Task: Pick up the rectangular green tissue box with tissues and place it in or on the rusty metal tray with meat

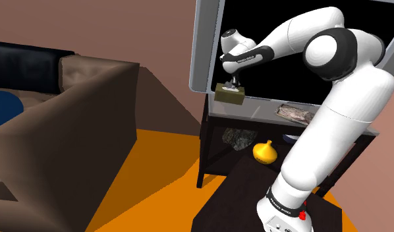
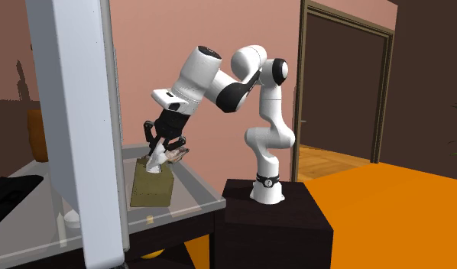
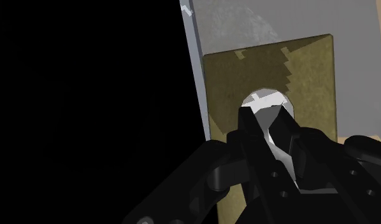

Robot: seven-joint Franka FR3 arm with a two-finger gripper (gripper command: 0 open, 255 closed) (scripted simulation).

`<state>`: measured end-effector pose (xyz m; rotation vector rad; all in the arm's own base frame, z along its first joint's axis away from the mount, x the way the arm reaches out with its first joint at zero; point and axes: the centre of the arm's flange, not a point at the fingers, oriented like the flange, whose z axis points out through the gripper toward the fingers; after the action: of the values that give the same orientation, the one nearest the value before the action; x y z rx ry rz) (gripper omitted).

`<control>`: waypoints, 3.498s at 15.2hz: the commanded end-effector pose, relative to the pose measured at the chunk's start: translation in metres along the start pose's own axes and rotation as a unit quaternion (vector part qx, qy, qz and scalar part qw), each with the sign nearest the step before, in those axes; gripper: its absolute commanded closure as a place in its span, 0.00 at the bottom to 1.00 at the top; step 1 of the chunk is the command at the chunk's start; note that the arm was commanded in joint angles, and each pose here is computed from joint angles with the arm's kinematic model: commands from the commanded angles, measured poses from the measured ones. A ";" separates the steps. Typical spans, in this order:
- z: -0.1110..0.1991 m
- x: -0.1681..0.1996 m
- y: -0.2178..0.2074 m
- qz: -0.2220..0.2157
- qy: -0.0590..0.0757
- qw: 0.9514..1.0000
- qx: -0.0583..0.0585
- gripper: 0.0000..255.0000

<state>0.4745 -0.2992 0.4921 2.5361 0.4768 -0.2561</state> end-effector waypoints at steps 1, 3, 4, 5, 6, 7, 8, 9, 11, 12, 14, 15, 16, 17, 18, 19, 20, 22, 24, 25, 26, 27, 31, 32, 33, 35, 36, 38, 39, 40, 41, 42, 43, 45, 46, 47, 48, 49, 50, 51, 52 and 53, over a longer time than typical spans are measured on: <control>-0.008 -0.002 0.004 -0.001 0.000 1.000 0.001 1.00; -0.017 -0.005 0.009 -0.001 0.000 1.000 0.001 1.00; -0.021 -0.006 0.011 -0.001 0.000 1.000 0.001 1.00; -0.025 -0.008 0.014 -0.001 0.000 1.000 0.001 1.00; -0.030 -0.009 0.016 -0.001 0.000 1.000 0.001 1.00; -0.034 -0.011 0.019 -0.001 0.000 1.000 0.001 1.00; -0.039 -0.012 0.021 -0.001 0.000 1.000 0.001 1.00; -0.043 -0.014 0.024 -0.001 0.000 1.000 0.001 1.00; -0.052 -0.016 0.029 -0.001 0.000 1.000 0.001 1.00; -0.056 -0.018 0.031 -0.001 0.000 1.000 0.001 1.00; -0.065 -0.021 0.037 -0.001 0.000 1.000 0.001 1.00; -0.070 -0.022 0.039 -0.001 0.000 1.000 0.001 1.00; -0.074 -0.024 0.042 -0.001 0.000 1.000 0.001 1.00; -0.078 -0.025 0.044 -0.001 0.000 1.000 0.001 1.00; -0.083 -0.027 0.047 -0.001 0.000 1.000 0.001 1.00; -0.087 -0.028 0.049 -0.001 0.000 1.000 0.001 1.00; -0.092 -0.029 0.052 -0.001 0.000 1.000 0.001 1.00; -0.096 -0.031 0.054 -0.001 0.000 1.000 0.001 1.00; -0.091 -0.057 0.054 -0.001 0.000 1.000 0.001 1.00; -0.089 -0.070 0.054 -0.001 0.000 1.000 0.001 1.00; -0.086 -0.083 0.054 -0.001 0.000 1.000 0.001 1.00; -0.084 -0.096 0.054 -0.001 0.000 1.000 0.001 1.00; -0.074 -0.148 0.053 -0.001 0.000 1.000 0.001 1.00; -0.072 -0.161 0.053 -0.001 0.000 1.000 0.001 1.00; -0.070 -0.174 0.053 -0.001 0.000 1.000 0.001 1.00; -0.065 -0.200 0.053 -0.001 0.000 1.000 0.001 1.00; -0.062 -0.213 0.053 -0.001 0.000 1.000 0.001 1.00; -0.057 -0.239 0.053 -0.001 0.000 1.000 0.001 1.00; -0.055 -0.252 0.053 -0.001 0.000 1.000 0.001 1.00; -0.053 -0.265 0.053 -0.001 0.000 1.000 0.001 1.00; -0.050 -0.278 0.053 -0.001 0.000 1.000 0.001 1.00; -0.048 -0.291 0.053 -0.001 0.000 1.000 0.001 1.00; -0.045 -0.303 0.053 -0.001 0.000 1.000 0.001 1.00; -0.041 -0.329 0.052 -0.001 0.000 1.000 0.001 1.00; -0.038 -0.342 0.052 -0.001 0.000 1.000 0.001 1.00; -0.036 -0.355 0.052 -0.001 0.000 1.000 0.001 1.00; -0.033 -0.368 0.052 -0.001 0.000 1.000 0.001 1.00; -0.031 -0.381 0.052 -0.001 0.000 1.000 0.001 1.00; -0.028 -0.394 0.052 -0.001 0.000 1.000 0.001 1.00; -0.026 -0.407 0.052 -0.001 0.000 1.000 0.001 1.00; -0.024 -0.420 0.052 -0.001 0.000 1.000 0.001 1.00; -0.021 -0.433 0.052 -0.001 0.000 1.000 0.001 1.00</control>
<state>0.1100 -0.4452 0.6517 2.5376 0.4765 -0.2567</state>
